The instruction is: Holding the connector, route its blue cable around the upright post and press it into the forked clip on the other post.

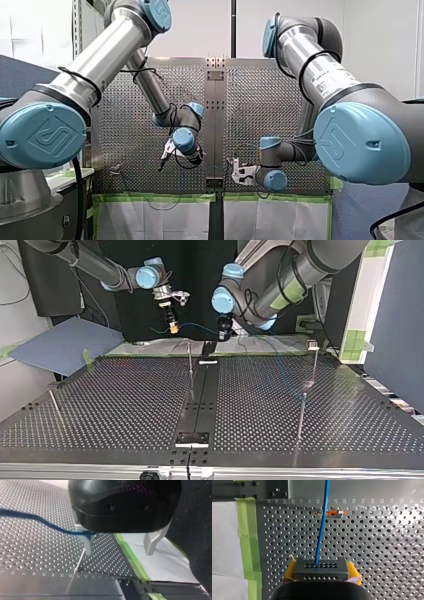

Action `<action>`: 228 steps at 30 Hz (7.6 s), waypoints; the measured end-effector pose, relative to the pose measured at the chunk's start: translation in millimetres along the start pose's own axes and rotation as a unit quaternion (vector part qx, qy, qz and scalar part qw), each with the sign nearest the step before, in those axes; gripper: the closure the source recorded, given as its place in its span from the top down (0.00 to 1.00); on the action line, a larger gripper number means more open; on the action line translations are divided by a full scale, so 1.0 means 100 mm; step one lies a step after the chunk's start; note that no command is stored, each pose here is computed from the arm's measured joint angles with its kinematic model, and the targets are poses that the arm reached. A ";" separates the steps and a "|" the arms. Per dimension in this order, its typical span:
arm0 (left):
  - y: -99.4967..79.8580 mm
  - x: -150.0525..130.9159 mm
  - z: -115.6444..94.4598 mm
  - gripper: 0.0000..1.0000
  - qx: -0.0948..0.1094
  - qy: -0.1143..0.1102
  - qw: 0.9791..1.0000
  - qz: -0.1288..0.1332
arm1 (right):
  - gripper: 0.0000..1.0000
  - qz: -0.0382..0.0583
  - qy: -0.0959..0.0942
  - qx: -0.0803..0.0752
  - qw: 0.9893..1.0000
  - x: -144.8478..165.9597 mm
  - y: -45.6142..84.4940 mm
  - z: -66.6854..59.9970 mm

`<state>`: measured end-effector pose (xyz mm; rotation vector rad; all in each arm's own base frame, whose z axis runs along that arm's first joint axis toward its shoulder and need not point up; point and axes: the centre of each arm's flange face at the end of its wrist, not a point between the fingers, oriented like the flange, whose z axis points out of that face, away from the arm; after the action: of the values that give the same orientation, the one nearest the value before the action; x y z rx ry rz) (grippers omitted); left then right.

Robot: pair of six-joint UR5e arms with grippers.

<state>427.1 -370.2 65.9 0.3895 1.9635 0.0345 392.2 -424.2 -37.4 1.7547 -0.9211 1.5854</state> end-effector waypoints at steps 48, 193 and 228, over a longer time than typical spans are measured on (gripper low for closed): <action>-0.70 0.33 0.48 1.00 0.040 0.006 0.996 -0.081 | 0.06 -0.002 -0.002 -0.011 1.000 0.00 0.09 0.00; -0.82 0.17 0.78 0.00 0.035 -0.049 0.985 -0.160 | 0.06 0.001 0.030 -0.092 0.995 0.34 1.21 0.47; -0.73 0.24 1.03 0.00 0.038 -0.038 0.983 -0.177 | 0.09 0.004 0.029 -0.097 0.995 0.30 1.31 0.46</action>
<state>492.0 -447.8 -13.0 0.0835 1.9359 -0.2804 313.9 -540.8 -15.1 1.5660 -1.0197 1.4907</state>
